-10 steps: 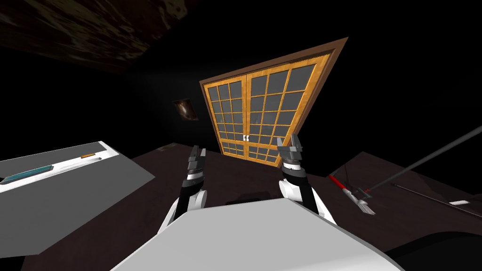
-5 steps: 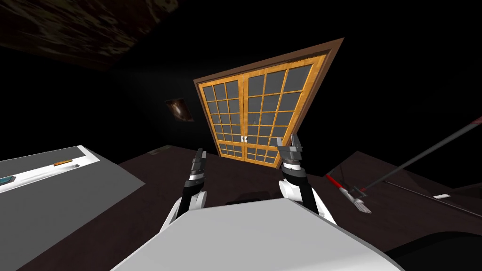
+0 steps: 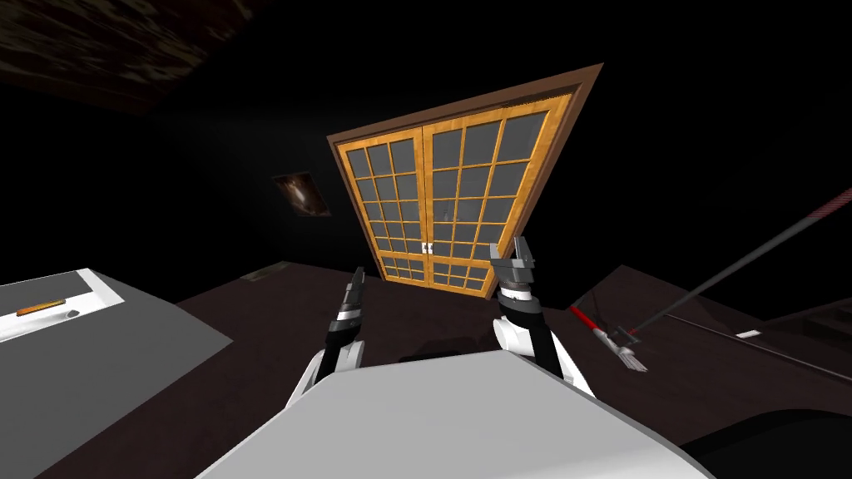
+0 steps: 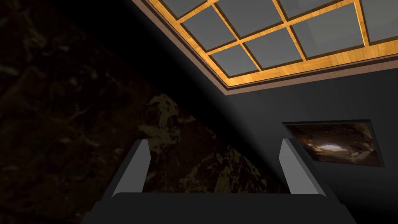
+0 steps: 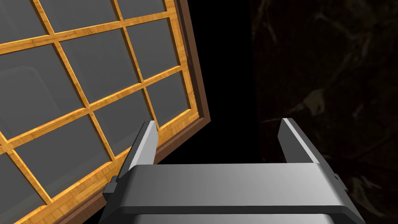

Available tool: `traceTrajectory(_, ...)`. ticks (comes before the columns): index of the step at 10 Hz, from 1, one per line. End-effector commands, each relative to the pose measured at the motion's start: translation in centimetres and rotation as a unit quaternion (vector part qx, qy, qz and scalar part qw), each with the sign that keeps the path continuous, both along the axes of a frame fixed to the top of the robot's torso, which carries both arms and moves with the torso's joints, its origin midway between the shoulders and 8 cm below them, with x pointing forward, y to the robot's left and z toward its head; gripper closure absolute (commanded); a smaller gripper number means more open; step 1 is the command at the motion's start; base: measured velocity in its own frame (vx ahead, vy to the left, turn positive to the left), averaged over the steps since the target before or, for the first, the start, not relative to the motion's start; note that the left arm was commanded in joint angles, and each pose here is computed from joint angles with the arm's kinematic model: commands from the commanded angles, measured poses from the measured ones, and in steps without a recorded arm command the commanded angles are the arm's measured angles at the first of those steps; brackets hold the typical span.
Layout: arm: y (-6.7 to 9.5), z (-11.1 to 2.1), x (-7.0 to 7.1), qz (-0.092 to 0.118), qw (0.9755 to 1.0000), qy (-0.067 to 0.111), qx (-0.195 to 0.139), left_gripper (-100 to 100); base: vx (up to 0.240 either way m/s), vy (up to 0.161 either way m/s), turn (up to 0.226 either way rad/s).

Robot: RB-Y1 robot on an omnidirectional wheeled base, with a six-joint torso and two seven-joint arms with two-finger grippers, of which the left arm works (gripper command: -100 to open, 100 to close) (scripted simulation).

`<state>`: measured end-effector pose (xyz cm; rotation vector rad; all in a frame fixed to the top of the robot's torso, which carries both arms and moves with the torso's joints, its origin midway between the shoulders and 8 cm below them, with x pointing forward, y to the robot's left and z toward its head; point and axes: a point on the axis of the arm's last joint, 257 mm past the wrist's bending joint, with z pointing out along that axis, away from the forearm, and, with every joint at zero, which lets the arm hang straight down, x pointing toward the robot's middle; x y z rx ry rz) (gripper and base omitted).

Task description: Pull the door open

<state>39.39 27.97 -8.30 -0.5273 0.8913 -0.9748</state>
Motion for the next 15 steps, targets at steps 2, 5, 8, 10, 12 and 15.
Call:
traceTrajectory(2,0.5,-2.2,0.5,0.022,0.9989,0.02,0.037,-100,0.096,-0.05,-0.098)
traceTrajectory(5,1.2,-4.9,1.1,0.047,0.9947,0.044,0.08,-100,0.111,-0.028,-0.089)
traceTrajectory(8,2.1,-7.7,1.5,0.07,0.9875,0.069,0.123,-100,0.112,-0.039,-0.098)
traceTrajectory(10,2.6,-9.5,1.6,0.084,0.9811,0.085,0.152,-100,0.107,-0.033,-0.092)
traceTrajectory(12,3.2,-11.3,1.7,0.098,0.9735,0.101,0.18,-100,0.108,-0.021,-0.099)
traceTrajectory(15,4.0,-14.0,1.8,0.117,0.9602,0.124,0.222,-100,0.111,-0.024,-0.102)
